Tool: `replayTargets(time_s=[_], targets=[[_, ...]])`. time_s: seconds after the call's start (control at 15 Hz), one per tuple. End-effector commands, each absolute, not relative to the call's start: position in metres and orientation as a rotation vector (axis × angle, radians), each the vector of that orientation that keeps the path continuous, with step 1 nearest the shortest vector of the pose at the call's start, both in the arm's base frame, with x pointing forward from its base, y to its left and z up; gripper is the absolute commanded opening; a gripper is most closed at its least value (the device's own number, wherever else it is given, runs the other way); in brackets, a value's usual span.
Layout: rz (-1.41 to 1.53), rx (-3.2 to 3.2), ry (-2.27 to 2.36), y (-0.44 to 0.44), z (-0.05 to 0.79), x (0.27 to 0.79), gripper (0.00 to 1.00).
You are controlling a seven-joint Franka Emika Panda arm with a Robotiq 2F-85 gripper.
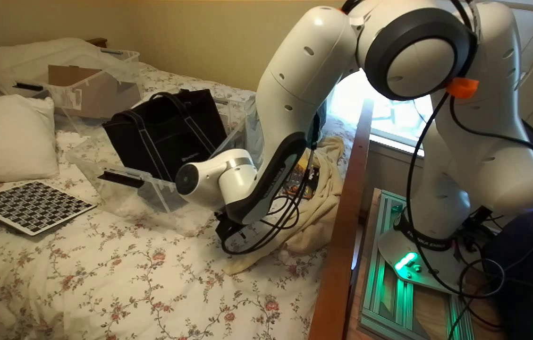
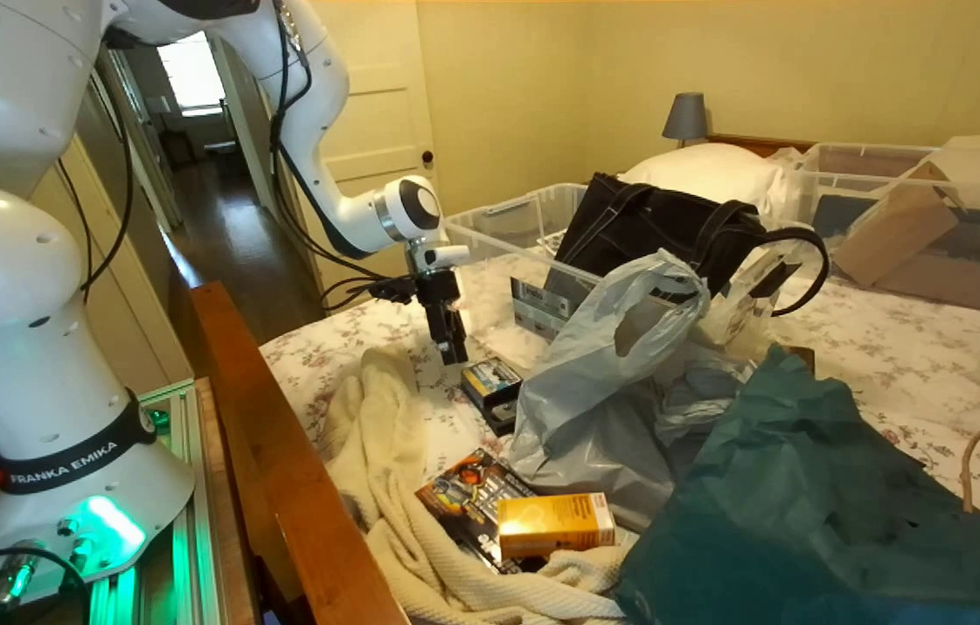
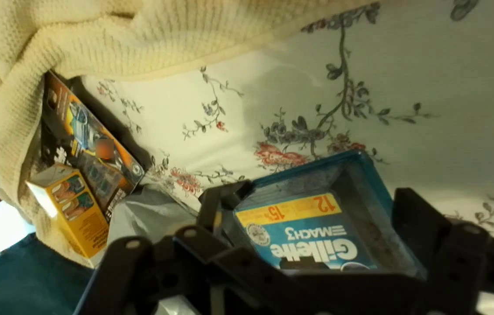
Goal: Put the black box into the black bag
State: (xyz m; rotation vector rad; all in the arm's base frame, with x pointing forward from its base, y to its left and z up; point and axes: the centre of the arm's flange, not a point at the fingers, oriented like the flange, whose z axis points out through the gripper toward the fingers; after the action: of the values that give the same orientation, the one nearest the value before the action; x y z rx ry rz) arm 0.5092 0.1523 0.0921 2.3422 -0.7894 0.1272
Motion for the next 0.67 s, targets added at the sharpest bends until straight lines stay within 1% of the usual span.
replayTargets(time_s=[0.0, 0.6], targets=[[0.246, 2.287, -0.671, 0.159, 0.081, 0.517, 1.0], [0.265, 2.243, -0.457, 0.163, 0.067, 0.53, 1.0]])
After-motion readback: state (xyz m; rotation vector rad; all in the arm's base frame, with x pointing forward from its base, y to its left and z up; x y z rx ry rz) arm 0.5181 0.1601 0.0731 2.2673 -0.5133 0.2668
